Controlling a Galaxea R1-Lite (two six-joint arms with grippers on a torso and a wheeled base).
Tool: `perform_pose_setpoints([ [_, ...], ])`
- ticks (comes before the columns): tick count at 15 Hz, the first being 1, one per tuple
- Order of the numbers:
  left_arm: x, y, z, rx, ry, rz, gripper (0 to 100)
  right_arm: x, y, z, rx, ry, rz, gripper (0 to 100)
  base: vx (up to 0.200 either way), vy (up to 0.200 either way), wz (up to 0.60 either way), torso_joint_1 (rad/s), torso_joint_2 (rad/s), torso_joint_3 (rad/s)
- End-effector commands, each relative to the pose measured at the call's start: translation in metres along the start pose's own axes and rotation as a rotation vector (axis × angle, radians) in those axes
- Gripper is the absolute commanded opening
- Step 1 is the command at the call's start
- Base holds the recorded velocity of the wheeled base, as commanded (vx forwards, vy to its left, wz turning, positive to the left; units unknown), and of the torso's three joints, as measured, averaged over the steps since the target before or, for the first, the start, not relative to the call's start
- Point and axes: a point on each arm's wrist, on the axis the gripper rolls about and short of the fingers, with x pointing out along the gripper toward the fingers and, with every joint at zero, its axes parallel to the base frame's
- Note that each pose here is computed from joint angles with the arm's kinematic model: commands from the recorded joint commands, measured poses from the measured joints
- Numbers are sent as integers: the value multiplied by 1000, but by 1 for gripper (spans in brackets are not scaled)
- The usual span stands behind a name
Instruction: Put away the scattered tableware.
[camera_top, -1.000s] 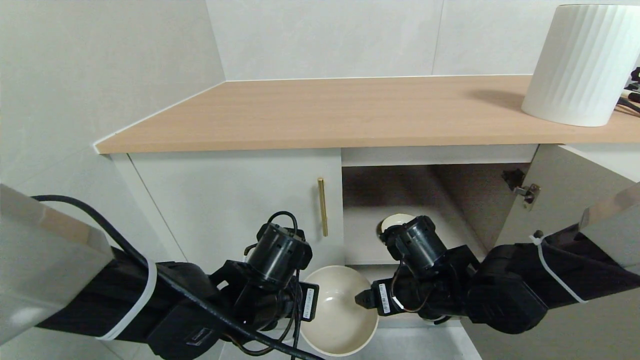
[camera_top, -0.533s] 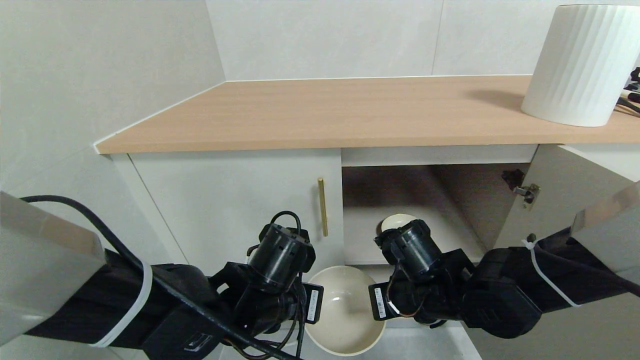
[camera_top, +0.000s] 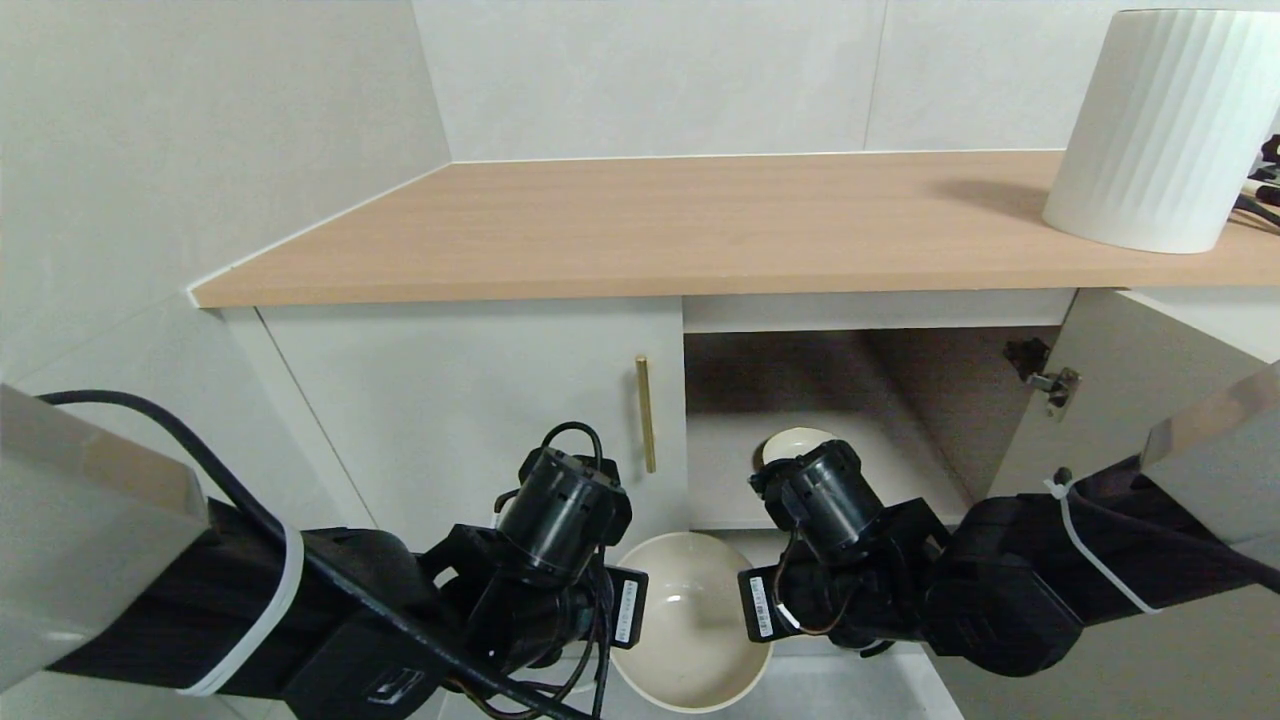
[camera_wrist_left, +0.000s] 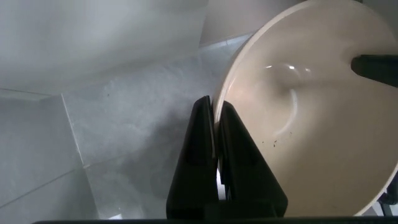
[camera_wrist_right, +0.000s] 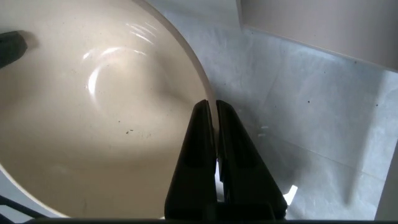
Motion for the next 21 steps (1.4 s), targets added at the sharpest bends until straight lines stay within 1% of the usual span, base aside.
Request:
perform_pose_setpoints([
  [1,0,0,1,-1,-3,0,0,0,0,0,-1,1,-1,0,0,0,0,0,0,0],
  [2,0,0,0,-1,-1,0,100,1,0,-1,-3,4,-3,0,0,0,0,0,0,0],
  [6,0,0,1,-4,-5,-1,100,1,-1,-2,-8,13,-9,0,0,0,0,0,0,0],
  [8,0,-1,1,-4,-7,-2,100,6,-5,-6,-16,57,-39,0,0,0,0,0,0,0],
  [9,0,-1,1,-6,-7,-2,100,8,-7,-3,-10,75,-62,0,0,0,0,0,0,0],
  [10,0,0,2,-9,-8,-1,100,14,-17,4,8,113,-131,0,0,0,0,0,0,0],
  [11,-1,0,2,-9,-10,-2,100,19,-24,8,22,131,-181,0,0,0,0,0,0,0],
  [12,-1,0,2,-9,-10,-2,100,30,-42,19,70,122,-272,0,0,0,0,0,0,0],
  [13,-1,0,2,-9,-11,-2,100,31,-46,22,82,111,-286,0,0,0,0,0,0,0],
  [15,-2,0,3,-11,-13,0,100,33,-69,45,191,41,-324,0,0,0,0,0,0,0],
  [18,-3,1,4,-12,-18,-4,100,34,-88,65,310,-49,-332,0,0,0,0,0,0,0],
  [21,-5,1,5,-14,-24,-5,100,48,-106,79,396,-184,-337,0,0,0,0,0,0,0],
])
